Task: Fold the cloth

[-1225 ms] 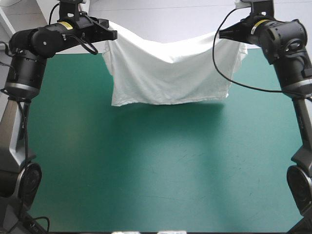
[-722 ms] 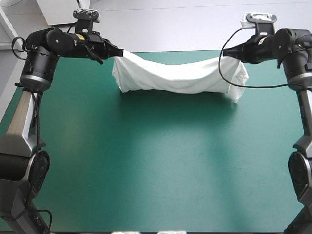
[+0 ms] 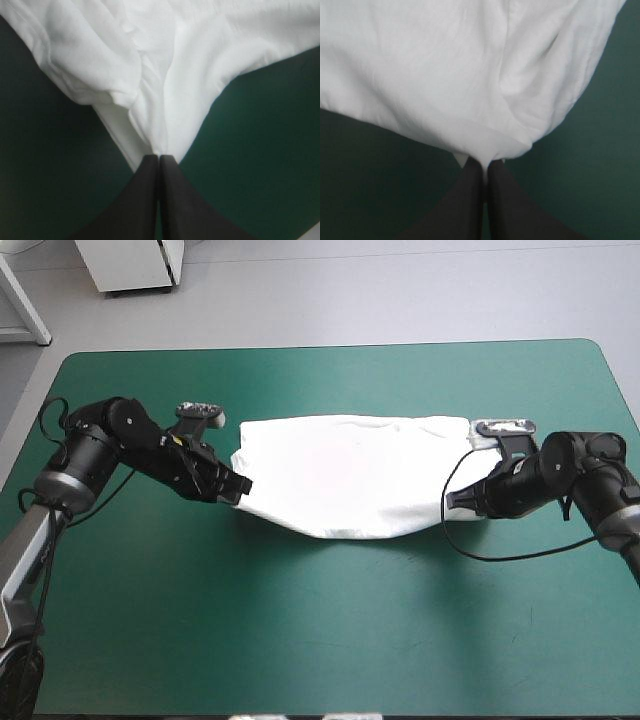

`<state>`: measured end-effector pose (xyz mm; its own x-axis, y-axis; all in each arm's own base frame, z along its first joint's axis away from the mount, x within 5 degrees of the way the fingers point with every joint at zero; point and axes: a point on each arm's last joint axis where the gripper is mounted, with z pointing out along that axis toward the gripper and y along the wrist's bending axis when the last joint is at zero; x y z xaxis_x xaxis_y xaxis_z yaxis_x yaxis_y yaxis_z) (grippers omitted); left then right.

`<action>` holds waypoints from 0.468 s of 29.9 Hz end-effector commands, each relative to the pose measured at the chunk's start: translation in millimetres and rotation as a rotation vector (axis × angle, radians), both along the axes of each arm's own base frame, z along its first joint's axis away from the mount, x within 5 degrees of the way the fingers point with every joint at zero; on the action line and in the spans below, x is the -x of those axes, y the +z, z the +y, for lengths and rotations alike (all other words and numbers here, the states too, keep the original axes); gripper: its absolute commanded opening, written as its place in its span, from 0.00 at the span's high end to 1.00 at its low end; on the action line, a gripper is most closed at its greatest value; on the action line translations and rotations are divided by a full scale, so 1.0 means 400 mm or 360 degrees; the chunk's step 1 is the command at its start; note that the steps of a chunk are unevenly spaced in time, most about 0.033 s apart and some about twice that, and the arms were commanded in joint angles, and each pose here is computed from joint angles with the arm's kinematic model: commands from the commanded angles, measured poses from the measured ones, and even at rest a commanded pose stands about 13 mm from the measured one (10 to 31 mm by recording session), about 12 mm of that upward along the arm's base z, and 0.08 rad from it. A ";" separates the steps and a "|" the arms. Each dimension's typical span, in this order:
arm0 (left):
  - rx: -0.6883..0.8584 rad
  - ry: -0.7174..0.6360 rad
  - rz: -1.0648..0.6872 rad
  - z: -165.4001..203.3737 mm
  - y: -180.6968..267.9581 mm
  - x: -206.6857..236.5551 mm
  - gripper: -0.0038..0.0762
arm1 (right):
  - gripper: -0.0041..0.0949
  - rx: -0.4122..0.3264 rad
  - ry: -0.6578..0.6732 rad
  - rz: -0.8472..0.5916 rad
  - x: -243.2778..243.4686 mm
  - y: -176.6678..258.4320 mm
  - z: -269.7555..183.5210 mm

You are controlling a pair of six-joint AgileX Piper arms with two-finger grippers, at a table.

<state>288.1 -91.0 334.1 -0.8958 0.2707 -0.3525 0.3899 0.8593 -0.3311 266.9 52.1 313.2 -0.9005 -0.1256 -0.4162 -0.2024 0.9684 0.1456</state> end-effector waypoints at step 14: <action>-0.0054 -0.0062 0.0262 -0.003 -0.116 0.188 0.96 | 0.98 0.0067 0.0030 0.0070 0.129 -0.042 -0.018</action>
<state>225.3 -90.9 275.0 -0.9336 0.3281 -0.1442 0.3582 0.8689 -0.3417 223.4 46.8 287.0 -0.9329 -0.1611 -0.3220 -0.2103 0.9697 0.1242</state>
